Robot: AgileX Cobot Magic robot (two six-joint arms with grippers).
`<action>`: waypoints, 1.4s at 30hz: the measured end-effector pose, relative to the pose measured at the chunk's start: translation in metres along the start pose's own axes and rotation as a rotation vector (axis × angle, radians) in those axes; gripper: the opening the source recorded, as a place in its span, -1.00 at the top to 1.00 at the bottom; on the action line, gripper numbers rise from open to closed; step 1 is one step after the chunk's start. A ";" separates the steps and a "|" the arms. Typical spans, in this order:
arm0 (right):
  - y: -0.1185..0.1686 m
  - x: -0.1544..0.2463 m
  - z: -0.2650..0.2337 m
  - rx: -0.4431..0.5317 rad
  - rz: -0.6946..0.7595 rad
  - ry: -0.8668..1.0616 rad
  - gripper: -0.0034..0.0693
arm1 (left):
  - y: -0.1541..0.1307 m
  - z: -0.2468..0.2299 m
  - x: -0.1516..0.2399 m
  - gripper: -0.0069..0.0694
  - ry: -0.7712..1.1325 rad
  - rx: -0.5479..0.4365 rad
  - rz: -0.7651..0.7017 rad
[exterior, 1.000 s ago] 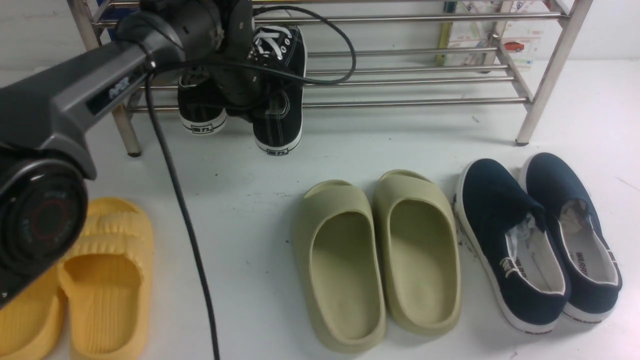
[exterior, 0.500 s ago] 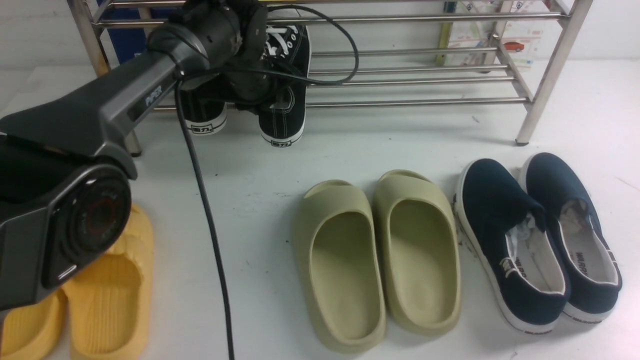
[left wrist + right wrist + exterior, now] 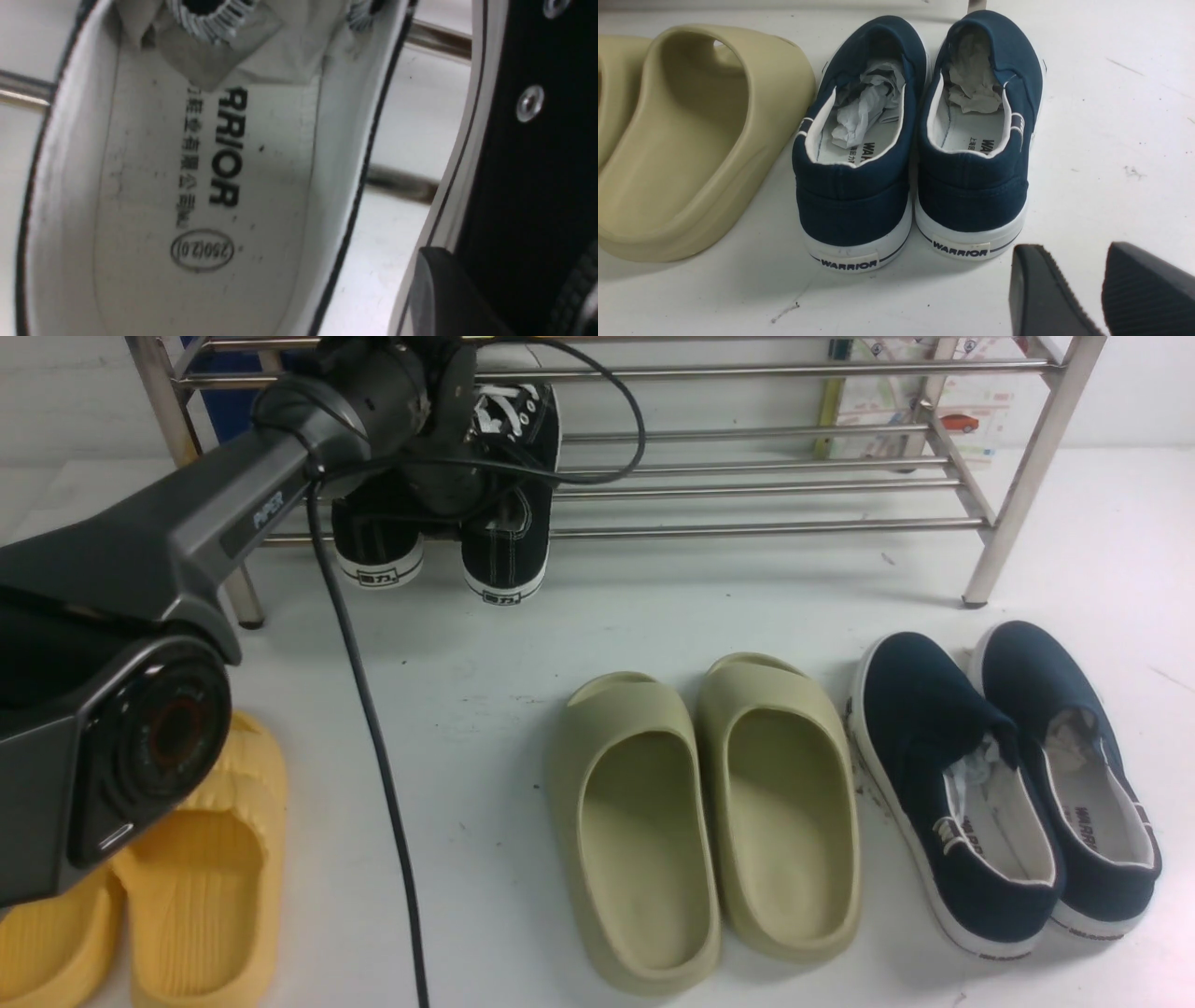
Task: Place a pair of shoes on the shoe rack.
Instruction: Use the left arm to put a shoe into the shoe rack
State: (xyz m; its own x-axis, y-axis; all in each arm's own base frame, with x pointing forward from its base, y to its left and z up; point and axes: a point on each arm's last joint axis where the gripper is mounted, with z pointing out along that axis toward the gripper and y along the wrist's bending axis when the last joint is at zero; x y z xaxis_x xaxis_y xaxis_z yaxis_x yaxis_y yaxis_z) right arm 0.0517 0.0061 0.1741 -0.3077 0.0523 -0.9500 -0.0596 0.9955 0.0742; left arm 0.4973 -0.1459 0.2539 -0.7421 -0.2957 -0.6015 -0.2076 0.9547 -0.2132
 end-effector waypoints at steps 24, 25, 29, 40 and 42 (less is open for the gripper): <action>0.000 0.000 0.000 0.000 0.000 0.000 0.23 | -0.018 -0.113 0.031 0.81 0.217 -0.050 0.204; 0.000 0.000 0.000 0.000 0.000 0.000 0.23 | -0.019 -0.119 0.037 0.85 0.210 -0.059 0.226; 0.000 0.000 0.000 0.000 0.000 0.000 0.23 | -0.015 -0.125 0.058 0.85 0.228 -0.076 0.266; 0.000 0.000 0.000 0.000 0.000 0.000 0.23 | 0.000 -0.035 0.070 0.85 0.149 -0.002 0.292; 0.000 0.000 0.000 0.000 0.000 0.000 0.23 | 0.003 -0.028 0.062 0.85 0.098 0.024 0.275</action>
State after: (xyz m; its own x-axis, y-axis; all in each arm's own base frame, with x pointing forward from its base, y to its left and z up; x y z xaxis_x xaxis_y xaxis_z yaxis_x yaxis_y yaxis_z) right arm 0.0517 0.0061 0.1741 -0.3077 0.0523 -0.9500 -0.0596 0.9955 0.0742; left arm 0.4325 -0.1605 0.2373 -0.8269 -0.0205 -0.5620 0.0239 0.9972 -0.0714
